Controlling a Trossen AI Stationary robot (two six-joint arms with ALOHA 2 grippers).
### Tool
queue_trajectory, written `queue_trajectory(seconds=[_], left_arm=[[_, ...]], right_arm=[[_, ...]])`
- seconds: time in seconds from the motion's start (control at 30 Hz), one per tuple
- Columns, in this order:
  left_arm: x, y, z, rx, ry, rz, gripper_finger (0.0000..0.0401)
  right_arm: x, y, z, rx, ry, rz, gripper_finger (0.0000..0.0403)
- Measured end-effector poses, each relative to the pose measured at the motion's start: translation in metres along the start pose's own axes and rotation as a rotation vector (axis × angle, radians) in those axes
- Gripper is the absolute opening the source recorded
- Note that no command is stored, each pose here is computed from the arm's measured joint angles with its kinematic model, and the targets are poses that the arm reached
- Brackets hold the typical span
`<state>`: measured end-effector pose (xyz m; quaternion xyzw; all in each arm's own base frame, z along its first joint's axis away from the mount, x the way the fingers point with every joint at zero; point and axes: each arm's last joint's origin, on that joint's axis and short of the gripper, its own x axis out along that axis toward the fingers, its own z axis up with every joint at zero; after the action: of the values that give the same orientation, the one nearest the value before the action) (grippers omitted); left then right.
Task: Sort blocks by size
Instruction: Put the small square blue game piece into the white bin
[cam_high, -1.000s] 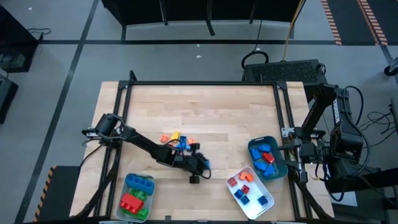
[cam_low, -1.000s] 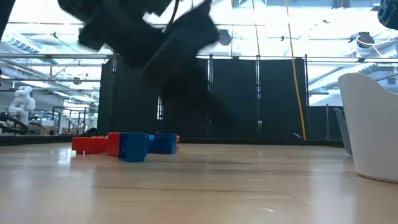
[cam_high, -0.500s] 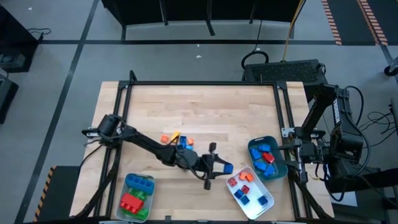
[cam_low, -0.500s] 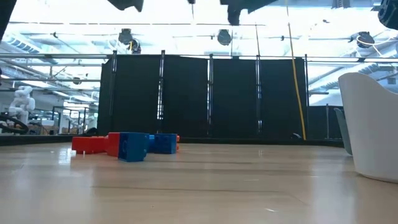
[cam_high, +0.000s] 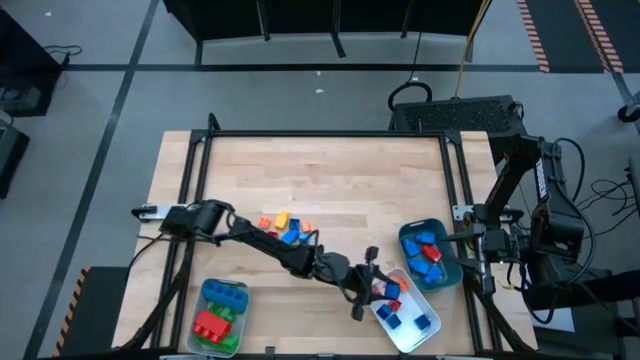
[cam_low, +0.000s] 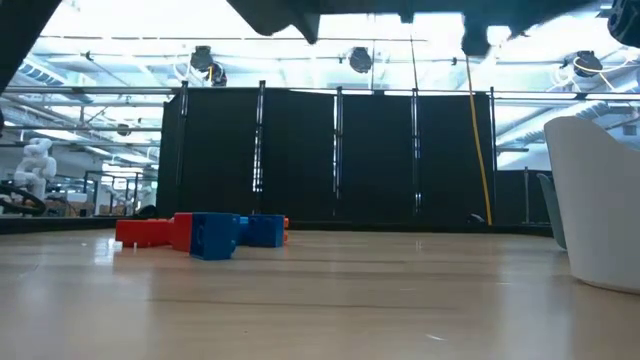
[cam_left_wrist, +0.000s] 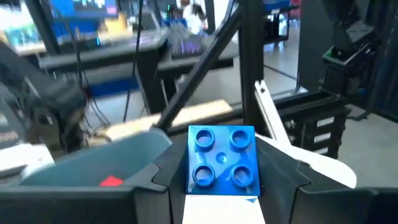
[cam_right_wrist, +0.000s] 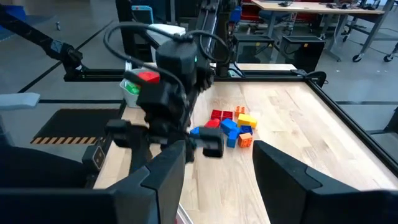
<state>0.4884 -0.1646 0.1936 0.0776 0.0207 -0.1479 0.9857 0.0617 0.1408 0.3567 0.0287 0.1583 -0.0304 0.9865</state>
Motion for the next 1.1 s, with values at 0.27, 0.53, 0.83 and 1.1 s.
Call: queue_trajectory(seconds=[0.27, 0.53, 0.83, 1.1], left_arm=[[0.012, 0.003, -0.023, -0.032, 0.057, -0.005, 0.0193], [0.010, 0.006, -0.020, 0.032, 0.073, -0.078, 0.0252], [-0.014, 0.010, 0.014, 0.191, 0.291, -0.171, 0.0264], [-0.089, 0.017, 0.048, 0.145, 0.687, -0.217, 0.0264]], right_arm=[[0.000, 0.000, 0.000, 0.000, 0.000, 0.000, 0.0171], [0.000, 0.000, 0.000, 0.000, 0.000, 0.000, 0.0171], [0.000, 0.000, 0.000, 0.000, 0.000, 0.001, 0.0171], [0.000, 0.000, 0.000, 0.000, 0.005, 0.003, 0.0171]])
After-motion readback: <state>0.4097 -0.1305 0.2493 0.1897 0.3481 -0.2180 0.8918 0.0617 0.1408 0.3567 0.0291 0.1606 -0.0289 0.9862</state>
